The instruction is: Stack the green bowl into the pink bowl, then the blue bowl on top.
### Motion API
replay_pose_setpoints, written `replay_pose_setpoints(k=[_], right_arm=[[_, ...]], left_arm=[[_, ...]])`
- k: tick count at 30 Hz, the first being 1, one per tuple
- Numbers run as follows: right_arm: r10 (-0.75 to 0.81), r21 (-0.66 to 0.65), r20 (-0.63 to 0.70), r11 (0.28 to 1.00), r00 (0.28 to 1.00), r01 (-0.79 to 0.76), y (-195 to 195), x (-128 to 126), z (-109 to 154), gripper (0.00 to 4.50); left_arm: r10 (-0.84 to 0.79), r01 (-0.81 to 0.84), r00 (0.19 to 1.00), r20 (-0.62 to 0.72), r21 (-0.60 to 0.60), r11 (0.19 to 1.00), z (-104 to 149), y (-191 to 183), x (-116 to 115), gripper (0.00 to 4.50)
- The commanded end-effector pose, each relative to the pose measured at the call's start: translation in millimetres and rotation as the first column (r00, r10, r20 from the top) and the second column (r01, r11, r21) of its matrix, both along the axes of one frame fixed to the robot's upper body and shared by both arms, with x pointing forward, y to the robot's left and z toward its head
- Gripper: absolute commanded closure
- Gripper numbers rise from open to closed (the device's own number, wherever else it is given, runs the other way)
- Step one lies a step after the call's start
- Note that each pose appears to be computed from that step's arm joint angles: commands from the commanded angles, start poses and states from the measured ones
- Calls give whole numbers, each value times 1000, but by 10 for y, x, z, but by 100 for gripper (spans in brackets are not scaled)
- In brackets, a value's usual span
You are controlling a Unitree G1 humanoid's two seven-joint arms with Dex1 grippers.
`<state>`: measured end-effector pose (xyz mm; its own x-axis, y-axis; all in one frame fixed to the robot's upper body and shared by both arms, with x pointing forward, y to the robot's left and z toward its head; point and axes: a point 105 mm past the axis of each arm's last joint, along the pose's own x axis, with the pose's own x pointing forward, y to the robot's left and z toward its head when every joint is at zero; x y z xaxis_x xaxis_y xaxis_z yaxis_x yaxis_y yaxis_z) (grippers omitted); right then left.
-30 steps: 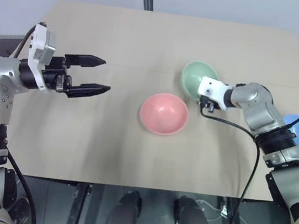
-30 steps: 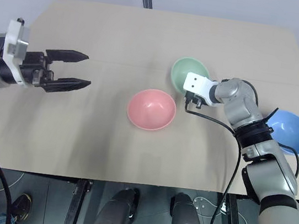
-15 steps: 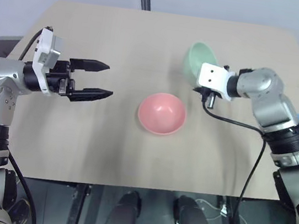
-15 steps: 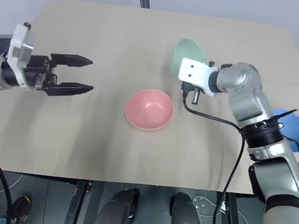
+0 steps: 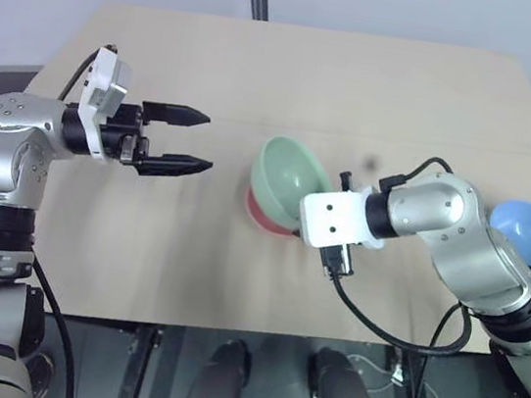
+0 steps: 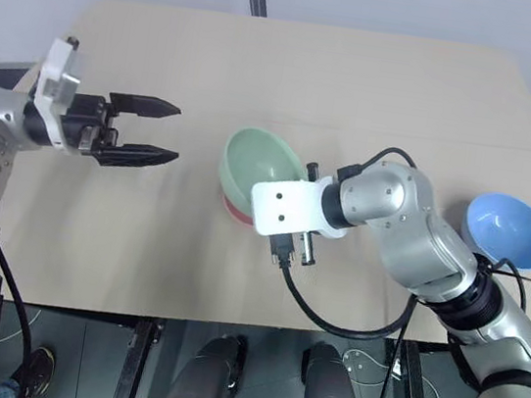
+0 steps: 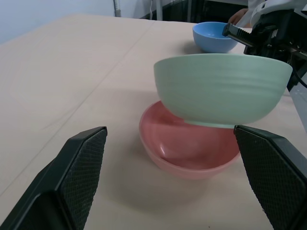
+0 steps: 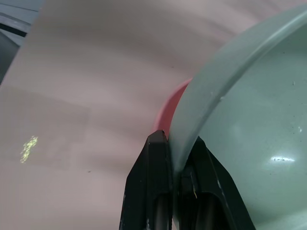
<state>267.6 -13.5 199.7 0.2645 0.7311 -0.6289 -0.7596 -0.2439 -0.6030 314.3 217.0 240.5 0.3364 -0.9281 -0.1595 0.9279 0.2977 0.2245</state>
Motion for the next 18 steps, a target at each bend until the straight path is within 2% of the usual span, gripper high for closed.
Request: replay_pose_setpoints(k=[1,5,11,12,16,18], right_arm=[[5,27,62,1000,998,-7,70,-8,134,446],[13,24,63,1000,998,-14,104,-6,132,446],[27,8,63,1000,998,-28,114,-7,114,446],[27,7,61,1000,998,-28,110,-7,111,379],[-16,45,81,999,997,13,123,66,168,212],[-34,62,80,998,996,29,110,93,208,212]], left_arm=[[-39,39,998,39,-2,999,119,-16,-41,0],[-99,99,995,15,-6,995,160,-40,-129,0],[-91,91,996,23,-4,996,211,-11,-121,0],[-90,90,996,22,-2,996,208,-8,-120,0],[-91,91,996,12,5,996,190,10,-138,0],[-92,92,996,10,5,996,188,11,-138,0]])
